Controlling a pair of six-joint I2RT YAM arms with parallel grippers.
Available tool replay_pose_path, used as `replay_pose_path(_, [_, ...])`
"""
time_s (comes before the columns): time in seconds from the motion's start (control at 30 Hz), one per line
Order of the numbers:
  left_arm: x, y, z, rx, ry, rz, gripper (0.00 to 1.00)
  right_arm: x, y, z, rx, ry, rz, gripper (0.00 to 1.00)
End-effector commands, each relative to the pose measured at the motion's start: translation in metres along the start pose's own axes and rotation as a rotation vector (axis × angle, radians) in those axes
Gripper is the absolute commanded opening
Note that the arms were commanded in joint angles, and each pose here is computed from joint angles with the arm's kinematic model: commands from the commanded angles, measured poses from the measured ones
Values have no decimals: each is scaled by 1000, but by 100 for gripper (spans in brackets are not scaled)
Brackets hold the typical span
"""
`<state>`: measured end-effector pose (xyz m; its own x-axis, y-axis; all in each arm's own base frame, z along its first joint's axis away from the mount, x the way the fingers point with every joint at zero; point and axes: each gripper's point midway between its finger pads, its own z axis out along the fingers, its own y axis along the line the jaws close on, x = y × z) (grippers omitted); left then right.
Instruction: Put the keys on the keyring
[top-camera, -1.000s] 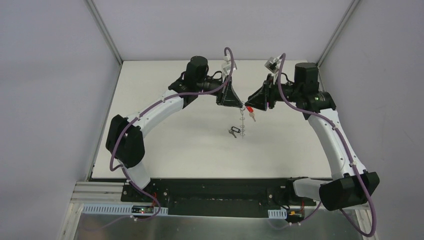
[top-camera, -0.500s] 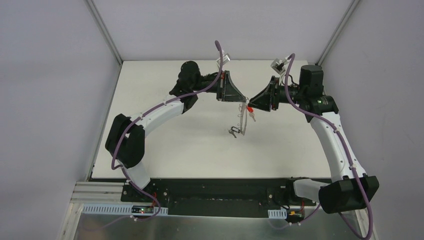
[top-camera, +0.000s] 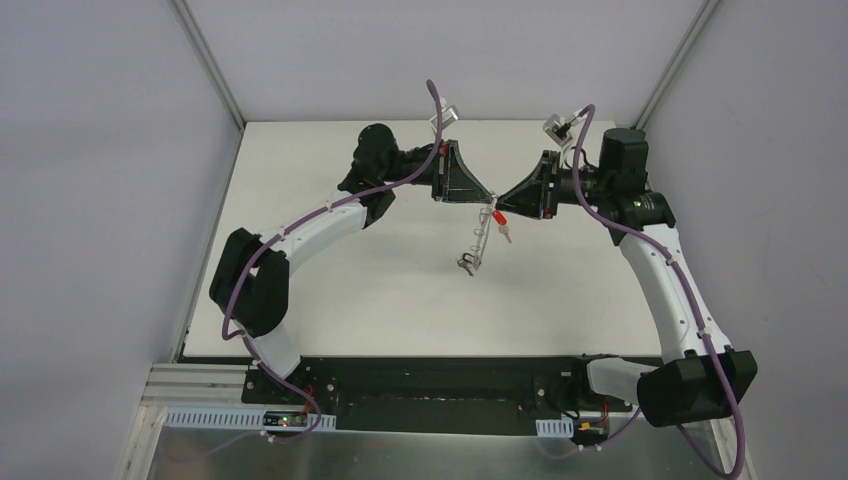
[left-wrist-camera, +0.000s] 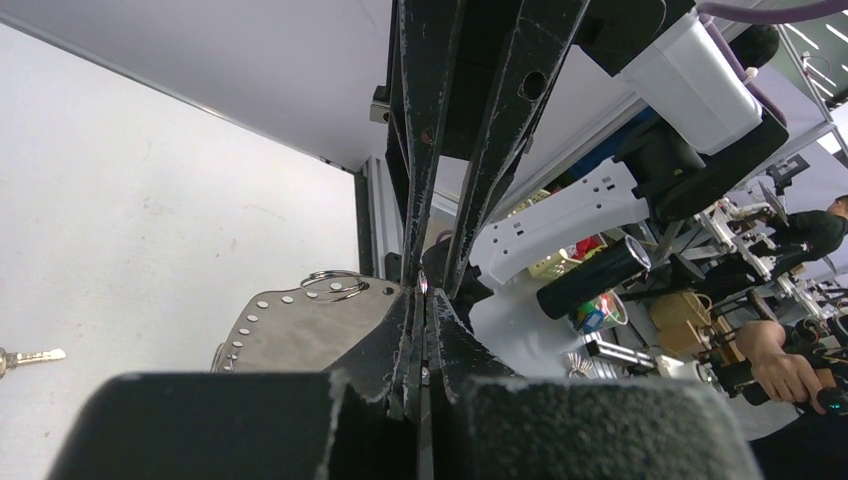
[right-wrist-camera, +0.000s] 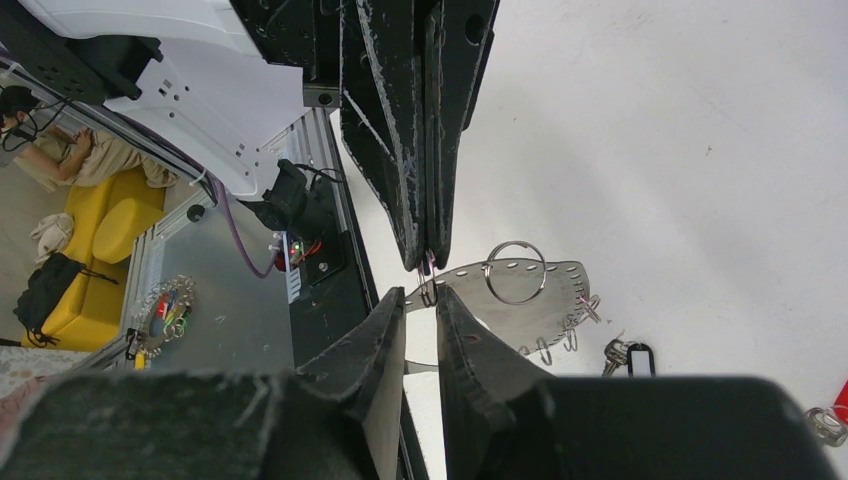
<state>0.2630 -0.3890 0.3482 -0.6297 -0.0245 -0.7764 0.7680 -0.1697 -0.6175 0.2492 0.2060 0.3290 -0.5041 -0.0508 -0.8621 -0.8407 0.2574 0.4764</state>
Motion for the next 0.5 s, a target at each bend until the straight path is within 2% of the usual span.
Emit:
replay_pose_path(0.0, [-21,-33,-3,47,-48,101,0,-6,5,2,-54,-23,-15,19])
replay_pose_path(0.23, [-20,-32,-2,45,-48,97,0,-3,4,7,-73,-13,-7,13])
replay_pose_path(0.37, [-18,-31,-2,46,-44,103,0,-5,4,9,-72,-15,-11,1])
replay_pose_path(0.47, [-14,-31,-3,48,-19,124,0,-8,5,8,-57,-10,-38,0])
